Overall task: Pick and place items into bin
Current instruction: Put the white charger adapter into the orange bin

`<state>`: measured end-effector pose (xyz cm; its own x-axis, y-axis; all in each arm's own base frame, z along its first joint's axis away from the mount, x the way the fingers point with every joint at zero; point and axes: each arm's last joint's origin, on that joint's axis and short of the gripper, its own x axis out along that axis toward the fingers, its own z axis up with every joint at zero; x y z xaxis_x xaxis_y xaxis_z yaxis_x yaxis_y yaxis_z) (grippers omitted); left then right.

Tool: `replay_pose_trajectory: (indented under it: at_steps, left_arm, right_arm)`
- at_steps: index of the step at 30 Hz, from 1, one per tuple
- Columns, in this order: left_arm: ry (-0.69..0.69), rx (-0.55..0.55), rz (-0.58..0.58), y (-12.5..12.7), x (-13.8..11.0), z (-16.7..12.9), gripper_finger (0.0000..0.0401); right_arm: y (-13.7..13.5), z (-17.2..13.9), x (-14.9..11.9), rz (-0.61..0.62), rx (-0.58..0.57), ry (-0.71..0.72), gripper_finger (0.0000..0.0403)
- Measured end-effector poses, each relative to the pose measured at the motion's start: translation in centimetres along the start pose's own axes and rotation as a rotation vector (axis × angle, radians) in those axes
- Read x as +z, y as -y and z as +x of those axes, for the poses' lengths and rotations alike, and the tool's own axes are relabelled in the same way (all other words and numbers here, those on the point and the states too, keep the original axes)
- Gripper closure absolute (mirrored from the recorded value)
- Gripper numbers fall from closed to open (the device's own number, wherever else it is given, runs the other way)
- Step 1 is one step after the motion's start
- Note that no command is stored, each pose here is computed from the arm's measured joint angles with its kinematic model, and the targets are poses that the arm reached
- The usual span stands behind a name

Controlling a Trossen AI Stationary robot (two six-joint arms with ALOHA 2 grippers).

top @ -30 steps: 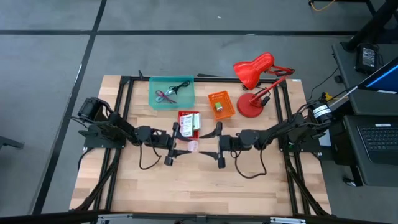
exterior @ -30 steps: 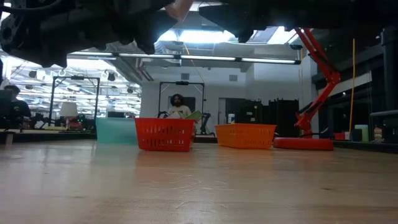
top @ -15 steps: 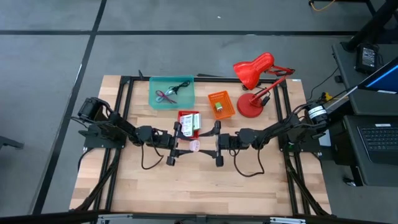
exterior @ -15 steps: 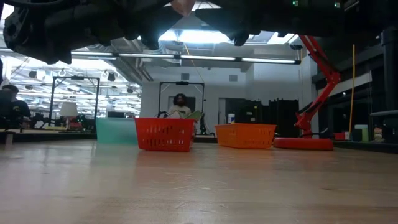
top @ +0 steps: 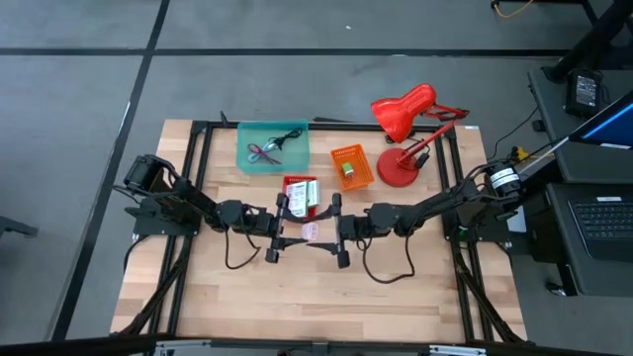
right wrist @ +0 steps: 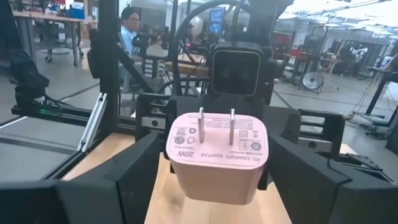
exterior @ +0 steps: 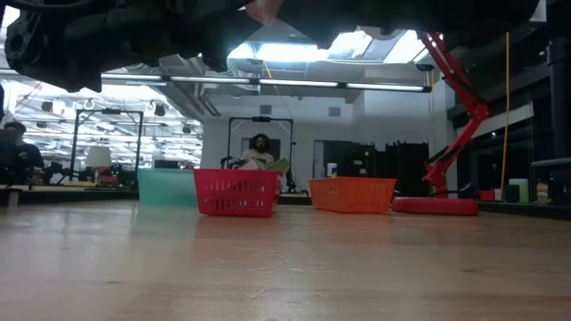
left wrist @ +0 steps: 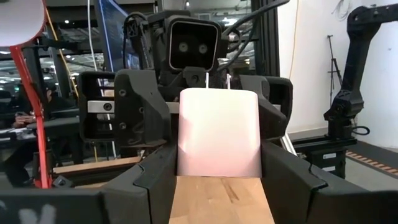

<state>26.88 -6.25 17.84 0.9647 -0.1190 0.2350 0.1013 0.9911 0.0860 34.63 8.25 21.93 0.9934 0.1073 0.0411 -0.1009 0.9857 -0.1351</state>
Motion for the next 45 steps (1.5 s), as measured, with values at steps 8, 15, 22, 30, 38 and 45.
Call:
replay_pose_trajectory:
  at_steps: [8,15,22,30,38,45]
  left_arm:
    - [0.011,0.0,0.001,0.0,0.1,0.0,0.0212]
    - [0.022,-0.003,0.002,0.0,0.2,0.0,0.0212]
    - [0.021,0.009,0.002,0.0,0.2,0.0,0.0212]
    - [-0.011,0.033,0.007,0.0,-0.1,0.0,0.0162]
    - [-0.034,0.058,0.035,0.2,-0.4,-0.5,0.0159]
    - [0.011,0.101,0.024,-0.1,-0.2,-2.0,0.0159]
  right_arm:
    - [0.0,0.0,0.0,-0.001,0.0,-0.006,0.013]
    - [0.0,0.0,0.0,-0.001,-0.001,-0.007,0.0172]
    - [0.1,0.0,0.1,-0.012,-0.011,-0.009,0.023]
    - [0.0,0.0,-0.1,0.003,-0.001,-0.023,0.0235]
    - [0.0,0.0,-0.3,0.0,0.002,-0.038,0.0235]
    - [0.1,0.0,-0.7,-0.004,-0.012,-0.068,0.0235]
